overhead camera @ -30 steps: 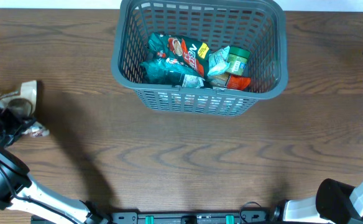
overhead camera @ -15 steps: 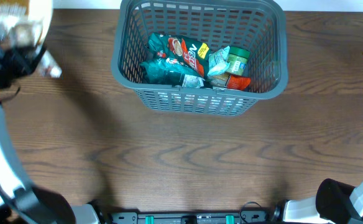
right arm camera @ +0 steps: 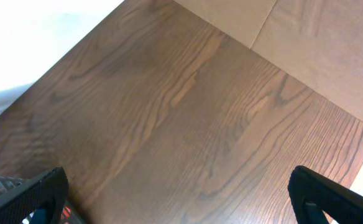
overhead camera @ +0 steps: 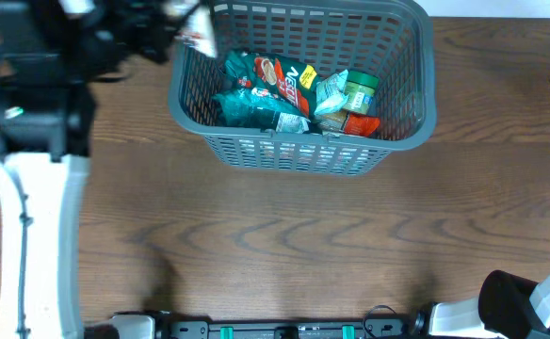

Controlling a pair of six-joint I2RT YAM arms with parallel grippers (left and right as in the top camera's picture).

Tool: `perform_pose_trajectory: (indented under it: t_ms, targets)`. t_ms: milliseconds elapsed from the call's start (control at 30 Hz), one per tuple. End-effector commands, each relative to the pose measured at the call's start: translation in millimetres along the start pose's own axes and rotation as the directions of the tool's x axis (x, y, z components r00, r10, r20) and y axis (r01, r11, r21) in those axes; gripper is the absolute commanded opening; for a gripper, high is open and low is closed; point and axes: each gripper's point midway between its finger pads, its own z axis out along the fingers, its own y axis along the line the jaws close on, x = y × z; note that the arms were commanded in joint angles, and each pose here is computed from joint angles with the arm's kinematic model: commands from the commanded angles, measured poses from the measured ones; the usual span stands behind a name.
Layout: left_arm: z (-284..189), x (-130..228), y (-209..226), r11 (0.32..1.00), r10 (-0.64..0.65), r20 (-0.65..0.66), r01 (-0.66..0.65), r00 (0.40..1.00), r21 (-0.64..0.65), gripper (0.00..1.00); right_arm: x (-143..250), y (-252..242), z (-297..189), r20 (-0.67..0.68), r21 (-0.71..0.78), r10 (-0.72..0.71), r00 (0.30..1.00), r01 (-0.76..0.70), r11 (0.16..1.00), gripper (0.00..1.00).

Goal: Pack container
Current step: 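Grasp the brown paper bag with the left gripper and lift it, then carry the paper bag over the basket and lower it inside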

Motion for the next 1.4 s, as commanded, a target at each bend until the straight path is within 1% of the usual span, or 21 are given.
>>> perform_pose_trajectory:
  t_ms: [0, 133, 267, 400, 533, 633, 767, 833, 967, 1233, 1367]
  targets:
    - [42, 21, -19, 0.999, 0.018, -0.059, -0.015, 0.998, 0.052, 0.06, -1, -3, 0, 0.003, 0.010, 0.013, 1.000, -0.013, 1.000, 0.99]
    - [88, 46, -51, 0.989, 0.076, -0.100, -0.063, 0.992, 0.132, 0.06, -1, -3, 0, 0.003, 0.010, 0.013, 1.000, -0.013, 1.000, 0.99]
    - [126, 70, -73, 0.985, 0.102, -0.132, -0.082, 0.986, 0.153, 0.06, -1, -3, 0, 0.003, 0.010, 0.013, 1.000, -0.013, 1.000, 0.99]
    - [150, 105, -87, 0.979, 0.128, -0.207, -0.090, 0.970, 0.185, 0.06, -1, -3, 0, 0.003, 0.010, 0.013, 1.000, -0.013, 1.000, 0.99]
    - [167, 142, -93, 0.971, 0.166, -0.292, -0.103, 0.942, 0.218, 0.06, -1, -3, 0, 0.003, 0.010, 0.013, 1.000, -0.013, 1.000, 0.99]
    - [176, 164, -88, 0.969, 0.182, -0.342, -0.110, 0.922, 0.220, 0.06, -1, -3, 0, 0.003, 0.010, 0.013, 1.000, -0.013, 1.000, 0.99]
    - [182, 189, -70, 0.978, 0.188, -0.417, -0.129, 0.889, 0.165, 0.06, -1, -3, 0, 0.003, 0.010, 0.013, 1.000, -0.013, 1.000, 0.99]
    - [182, 202, -65, 0.976, 0.205, -0.453, -0.146, 0.868, 0.162, 0.06, -1, -3, 0, 0.003, 0.010, 0.013, 1.000, -0.013, 1.000, 0.99]
    - [183, 226, -56, 0.981, 0.186, -0.525, -0.129, 0.830, 0.143, 0.06, -1, -3, 0, 0.003, 0.010, 0.013, 1.000, -0.013, 1.000, 0.99]
    - [185, 259, -38, 0.988, 0.154, -0.613, -0.127, 0.775, 0.088, 0.06, -1, -3, 0, 0.003, 0.010, 0.013, 1.000, -0.013, 1.000, 0.99]
    - [184, 263, -37, 0.989, 0.149, -0.624, -0.122, 0.767, 0.086, 0.06, -1, -3, 0, 0.003, 0.010, 0.013, 1.000, -0.013, 1.000, 0.99]
